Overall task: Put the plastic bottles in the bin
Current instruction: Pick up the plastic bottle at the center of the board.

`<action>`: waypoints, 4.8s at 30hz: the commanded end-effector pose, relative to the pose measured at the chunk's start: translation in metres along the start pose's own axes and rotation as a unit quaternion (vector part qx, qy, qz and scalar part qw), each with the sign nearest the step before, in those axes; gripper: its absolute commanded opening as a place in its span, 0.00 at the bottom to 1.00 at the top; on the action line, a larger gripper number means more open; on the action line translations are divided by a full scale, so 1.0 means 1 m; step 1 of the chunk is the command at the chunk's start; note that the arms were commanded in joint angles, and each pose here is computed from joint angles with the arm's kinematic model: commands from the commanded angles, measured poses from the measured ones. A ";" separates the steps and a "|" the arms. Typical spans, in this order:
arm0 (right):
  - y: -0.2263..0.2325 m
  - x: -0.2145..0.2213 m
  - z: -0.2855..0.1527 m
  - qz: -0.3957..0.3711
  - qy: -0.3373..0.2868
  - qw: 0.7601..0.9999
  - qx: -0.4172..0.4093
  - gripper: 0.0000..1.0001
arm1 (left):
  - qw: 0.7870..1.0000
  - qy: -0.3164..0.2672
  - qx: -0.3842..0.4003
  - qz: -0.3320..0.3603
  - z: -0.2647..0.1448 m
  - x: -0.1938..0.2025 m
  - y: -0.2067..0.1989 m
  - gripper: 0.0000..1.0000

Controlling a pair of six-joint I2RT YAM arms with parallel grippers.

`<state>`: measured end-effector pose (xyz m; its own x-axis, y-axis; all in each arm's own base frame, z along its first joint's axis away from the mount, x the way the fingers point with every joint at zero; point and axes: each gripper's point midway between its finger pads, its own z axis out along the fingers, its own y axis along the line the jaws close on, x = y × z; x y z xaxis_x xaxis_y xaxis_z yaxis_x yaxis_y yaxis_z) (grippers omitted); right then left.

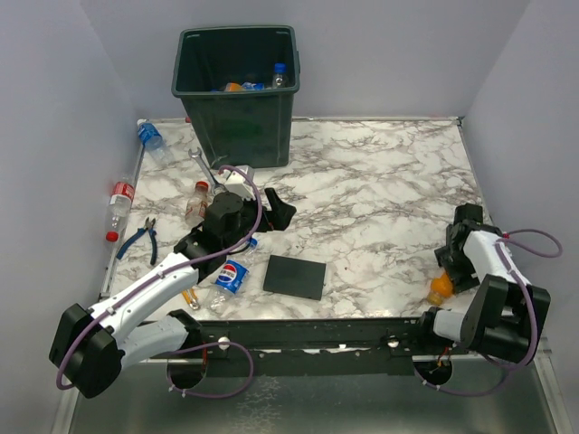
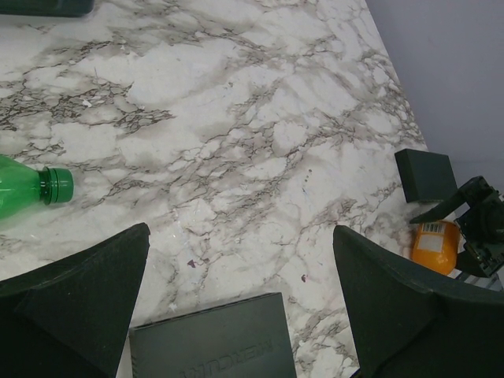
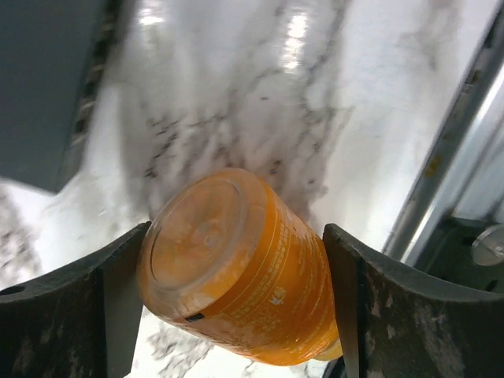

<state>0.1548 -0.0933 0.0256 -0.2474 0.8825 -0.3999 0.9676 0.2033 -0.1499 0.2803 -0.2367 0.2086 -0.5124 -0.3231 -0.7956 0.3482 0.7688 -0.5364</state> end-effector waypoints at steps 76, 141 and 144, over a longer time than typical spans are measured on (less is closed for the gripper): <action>0.087 0.141 -0.485 -0.191 0.248 0.274 -0.909 0.28 | 0.876 -0.091 0.438 0.181 -0.040 -0.028 -0.191 0.74; 0.047 0.222 -0.342 -0.663 0.068 0.360 -0.653 0.93 | 0.317 -0.119 0.160 0.927 -0.043 -0.012 -0.123 0.00; 0.056 0.226 -0.332 -0.666 0.049 0.378 -0.641 0.82 | 0.318 -0.124 0.160 0.926 -0.044 -0.015 -0.127 0.00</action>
<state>0.1603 0.2557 0.2416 -0.6225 -0.3618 -0.6940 -0.7724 0.4267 0.4704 0.2097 -0.3041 0.2721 0.8739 0.4528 0.1770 -0.0041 -0.3572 0.9340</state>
